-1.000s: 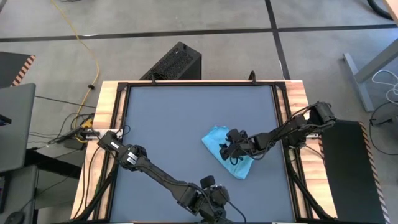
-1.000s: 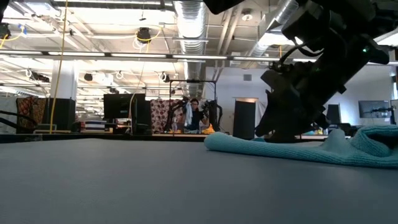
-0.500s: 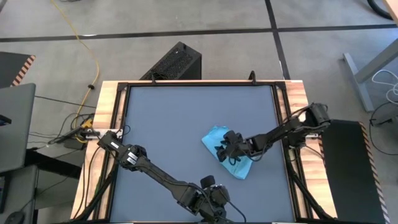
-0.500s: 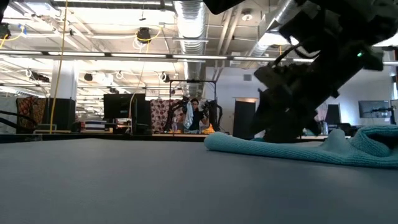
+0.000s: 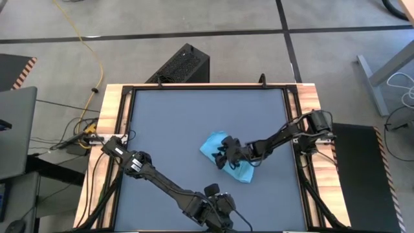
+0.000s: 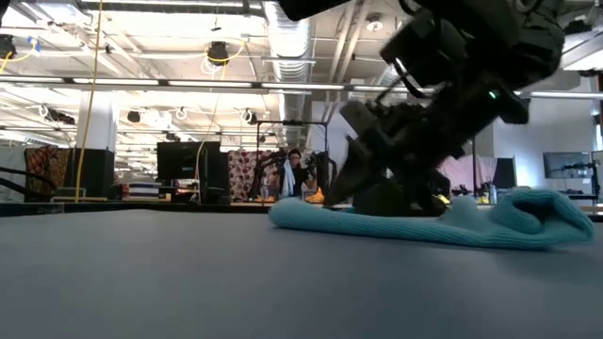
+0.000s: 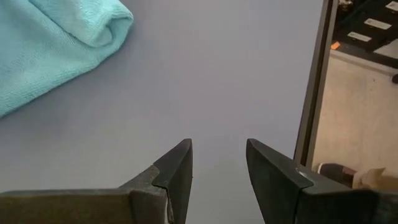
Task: Roll towel
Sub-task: Roll the blue microfiber towel
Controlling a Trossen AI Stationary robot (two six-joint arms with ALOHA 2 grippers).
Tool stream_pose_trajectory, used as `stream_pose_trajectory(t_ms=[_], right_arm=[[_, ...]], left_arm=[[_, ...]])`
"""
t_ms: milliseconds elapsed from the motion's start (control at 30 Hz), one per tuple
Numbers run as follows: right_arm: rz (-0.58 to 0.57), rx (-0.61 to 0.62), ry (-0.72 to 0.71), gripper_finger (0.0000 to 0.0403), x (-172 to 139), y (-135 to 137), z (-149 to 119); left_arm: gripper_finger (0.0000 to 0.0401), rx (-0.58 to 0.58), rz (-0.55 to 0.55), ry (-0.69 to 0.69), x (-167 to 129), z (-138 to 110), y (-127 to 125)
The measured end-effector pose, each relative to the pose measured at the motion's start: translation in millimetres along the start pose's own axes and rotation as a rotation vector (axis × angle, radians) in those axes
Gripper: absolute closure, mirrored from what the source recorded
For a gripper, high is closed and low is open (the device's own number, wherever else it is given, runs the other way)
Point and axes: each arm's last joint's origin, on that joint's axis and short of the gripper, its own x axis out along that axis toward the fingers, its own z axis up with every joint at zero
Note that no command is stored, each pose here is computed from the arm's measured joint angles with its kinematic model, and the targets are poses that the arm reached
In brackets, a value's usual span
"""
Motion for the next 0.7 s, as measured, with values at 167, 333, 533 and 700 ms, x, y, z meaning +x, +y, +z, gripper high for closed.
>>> stream_pose_trajectory(t_ms=[167, 333, 533, 700], right_arm=[[-0.026, -0.097, 0.013, 0.0138, 0.7, 14.1, 14.7], [-0.171, -0.194, 0.068, 0.0138, -13.0, 11.6, 19.2], [-0.324, -0.292, 0.126, 0.0138, -47.6, 4.4, 24.3], [-0.362, -0.364, 0.201, 0.0138, -87.1, 4.1, 24.7]], left_arm=[[0.0262, 0.010, 0.018, -0.007, 0.6, 0.8, 1.9], [0.0262, 0.021, 0.087, -0.079, -0.8, 1.4, 2.1], [0.0262, 0.024, 0.128, -0.129, -2.8, 0.5, 0.5], [0.0262, 0.027, 0.165, -0.173, -3.0, 3.0, 1.8]])
